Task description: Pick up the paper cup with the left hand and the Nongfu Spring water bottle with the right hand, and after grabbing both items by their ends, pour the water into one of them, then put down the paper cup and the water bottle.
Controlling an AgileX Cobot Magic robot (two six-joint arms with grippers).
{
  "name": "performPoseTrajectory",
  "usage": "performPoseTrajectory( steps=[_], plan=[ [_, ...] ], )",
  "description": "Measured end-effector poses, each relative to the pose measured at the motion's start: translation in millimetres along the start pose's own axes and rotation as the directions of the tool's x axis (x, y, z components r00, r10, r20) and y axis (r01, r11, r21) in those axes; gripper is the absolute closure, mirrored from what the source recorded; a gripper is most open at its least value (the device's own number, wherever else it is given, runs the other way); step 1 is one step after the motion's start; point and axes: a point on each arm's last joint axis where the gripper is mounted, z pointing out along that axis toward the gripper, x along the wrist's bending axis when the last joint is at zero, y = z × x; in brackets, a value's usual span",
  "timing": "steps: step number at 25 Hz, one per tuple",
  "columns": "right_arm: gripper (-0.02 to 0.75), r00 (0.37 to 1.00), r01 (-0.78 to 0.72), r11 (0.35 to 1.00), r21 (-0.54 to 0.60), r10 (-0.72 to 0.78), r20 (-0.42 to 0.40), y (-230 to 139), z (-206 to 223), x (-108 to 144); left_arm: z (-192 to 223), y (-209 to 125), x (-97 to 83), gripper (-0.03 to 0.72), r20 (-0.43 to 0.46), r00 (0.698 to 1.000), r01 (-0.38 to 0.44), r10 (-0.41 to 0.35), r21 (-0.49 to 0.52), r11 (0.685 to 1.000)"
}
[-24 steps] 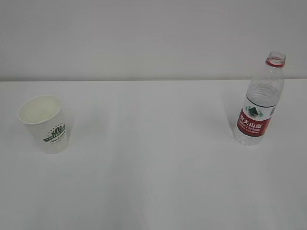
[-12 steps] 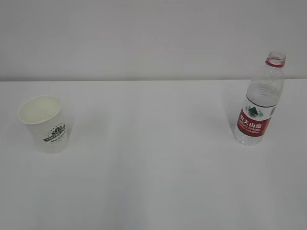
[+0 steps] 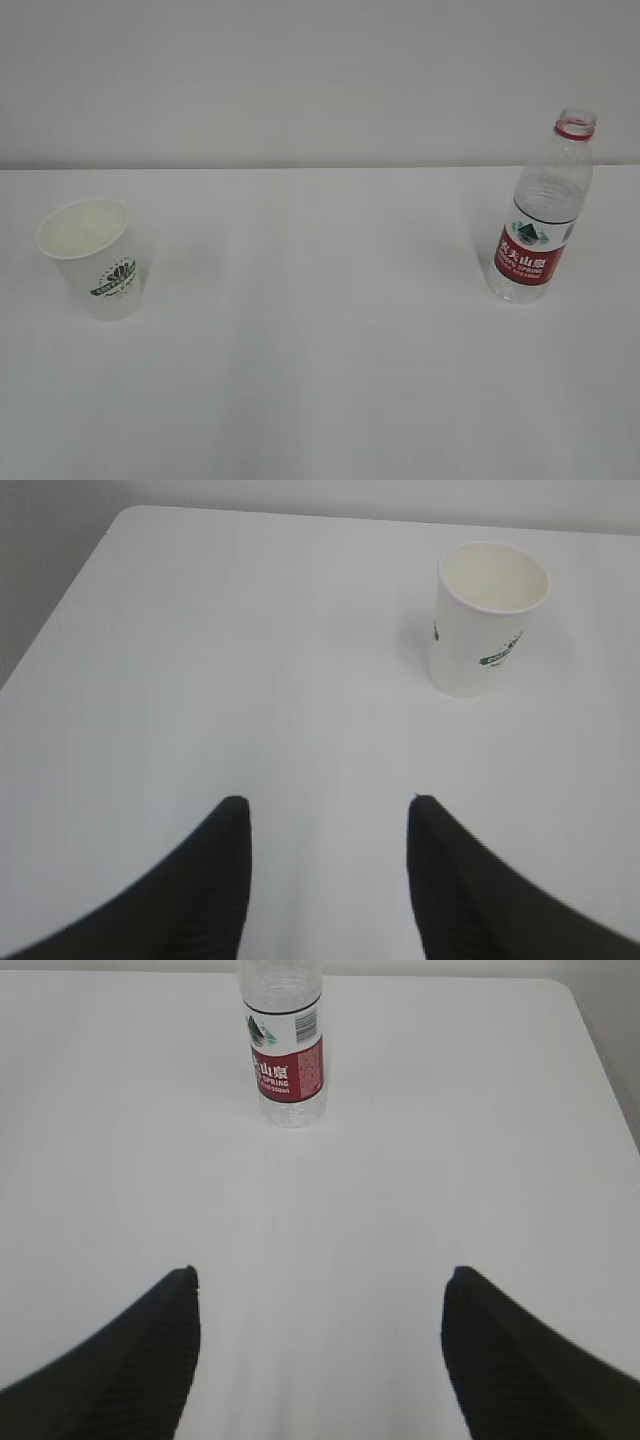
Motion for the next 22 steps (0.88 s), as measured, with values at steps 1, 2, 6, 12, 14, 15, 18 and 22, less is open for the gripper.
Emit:
performPoseTrajectory(
  steps=[1,2,6,12,14,15,18,22],
  plan=[
    [0.168,1.0,0.0,1.0,0.0,0.0,0.0,0.0,0.0,0.0,0.0,0.0,0.0,0.319,0.0,1.0,0.0,0.0,0.0,1.0],
    [0.169,1.0,0.0,1.0,0.0,0.0,0.0,0.0,0.0,0.0,0.0,0.0,0.0,0.323,0.0,1.0,0.0,0.0,0.0,1.0],
    [0.169,1.0,0.0,1.0,0.0,0.0,0.0,0.0,0.0,0.0,0.0,0.0,0.0,0.328,0.0,1.0,0.0,0.0,0.0,1.0],
    [0.169,1.0,0.0,1.0,0.0,0.0,0.0,0.0,0.0,0.0,0.0,0.0,0.0,0.328,0.0,1.0,0.0,0.0,0.0,1.0],
    [0.169,1.0,0.0,1.0,0.0,0.0,0.0,0.0,0.0,0.0,0.0,0.0,0.0,0.328,0.0,1.0,0.0,0.0,0.0,1.0],
    [0.169,1.0,0.0,1.0,0.0,0.0,0.0,0.0,0.0,0.0,0.0,0.0,0.0,0.329,0.0,1.0,0.0,0.0,0.0,1.0],
    [0.169,1.0,0.0,1.0,0.0,0.0,0.0,0.0,0.0,0.0,0.0,0.1,1.0,0.336,-0.011,1.0,-0.005,0.005,-0.001,1.0],
    [0.169,1.0,0.0,1.0,0.0,0.0,0.0,0.0,0.0,0.0,-0.1,0.4,2.7,0.338,-0.03,0.999,-0.015,0.015,-0.004,1.0]
  ],
)
